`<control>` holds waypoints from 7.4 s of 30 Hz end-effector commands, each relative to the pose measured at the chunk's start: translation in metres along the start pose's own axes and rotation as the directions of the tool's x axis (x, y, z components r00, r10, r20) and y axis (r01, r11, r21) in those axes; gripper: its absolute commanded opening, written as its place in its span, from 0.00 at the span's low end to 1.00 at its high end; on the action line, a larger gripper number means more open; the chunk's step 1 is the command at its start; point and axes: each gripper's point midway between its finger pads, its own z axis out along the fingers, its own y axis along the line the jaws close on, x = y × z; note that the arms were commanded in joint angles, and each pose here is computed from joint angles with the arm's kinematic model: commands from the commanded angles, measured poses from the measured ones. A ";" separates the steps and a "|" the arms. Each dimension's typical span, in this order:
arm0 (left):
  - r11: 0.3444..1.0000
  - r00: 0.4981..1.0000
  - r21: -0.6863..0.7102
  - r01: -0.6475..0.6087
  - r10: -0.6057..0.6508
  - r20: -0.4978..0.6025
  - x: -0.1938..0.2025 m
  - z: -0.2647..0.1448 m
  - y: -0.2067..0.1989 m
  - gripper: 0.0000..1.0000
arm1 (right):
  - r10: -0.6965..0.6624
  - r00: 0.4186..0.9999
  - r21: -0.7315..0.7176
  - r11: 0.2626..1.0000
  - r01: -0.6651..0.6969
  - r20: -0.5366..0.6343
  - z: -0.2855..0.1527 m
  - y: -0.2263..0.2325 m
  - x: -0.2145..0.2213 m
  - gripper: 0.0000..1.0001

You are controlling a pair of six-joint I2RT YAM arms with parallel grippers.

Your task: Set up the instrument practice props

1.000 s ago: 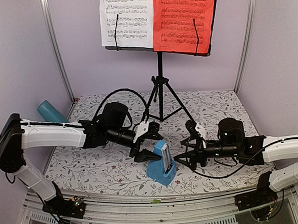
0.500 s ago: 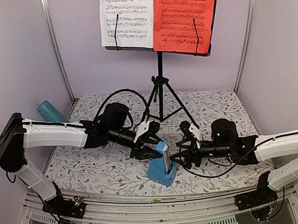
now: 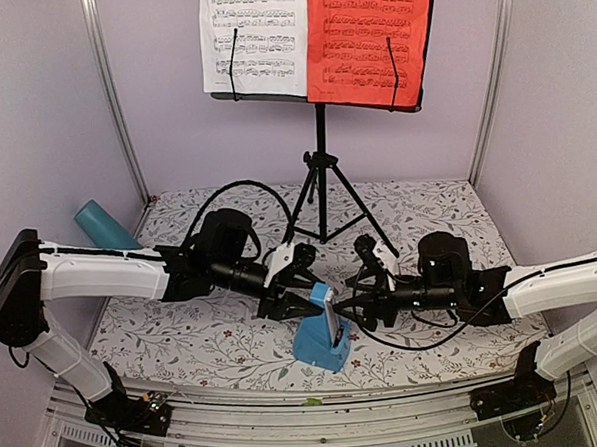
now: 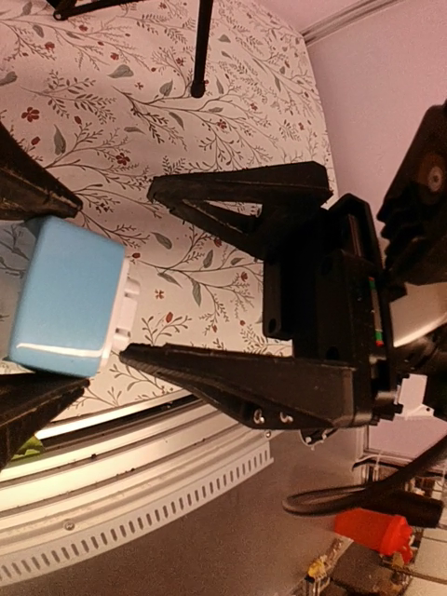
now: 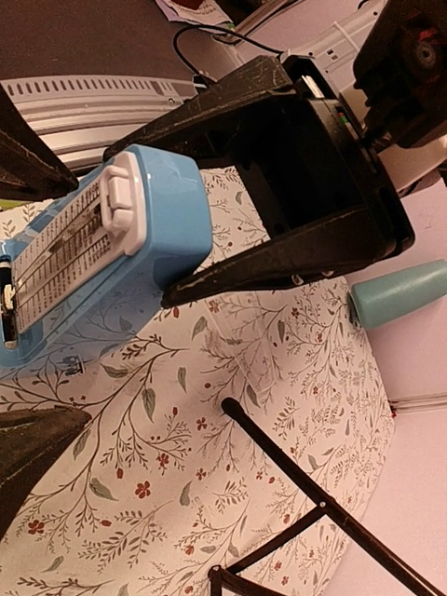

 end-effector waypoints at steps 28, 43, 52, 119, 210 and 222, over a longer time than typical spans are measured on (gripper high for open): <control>1.000 1.000 0.000 0.005 -0.005 -0.027 0.007 0.001 -0.004 0.32 | 0.022 0.998 0.021 1.000 -0.024 0.052 0.003 -0.010 -0.013 0.68; 1.000 1.000 0.010 -0.008 0.009 -0.023 0.006 0.000 -0.006 0.32 | 0.067 0.998 0.025 0.997 -0.068 0.012 0.014 -0.023 -0.004 0.68; 1.000 0.999 0.005 -0.015 0.015 -0.030 0.006 0.000 -0.006 0.32 | 0.098 0.995 0.023 0.995 -0.098 -0.006 0.019 -0.026 -0.002 0.68; 0.920 0.997 -0.386 0.070 -0.056 0.049 -0.006 -0.017 0.044 0.96 | 0.300 0.947 0.374 0.870 -0.322 0.116 -0.009 -0.161 -0.050 0.92; -0.094 0.970 -0.967 0.237 -0.041 0.242 0.181 -0.374 0.156 0.96 | -0.279 0.869 0.894 0.317 -0.317 0.408 -0.265 -0.308 0.025 0.99; -0.120 0.962 -0.958 0.259 -0.060 0.267 0.188 -0.379 0.159 0.96 | -0.281 0.868 0.893 0.318 -0.318 0.409 -0.266 -0.307 0.025 0.99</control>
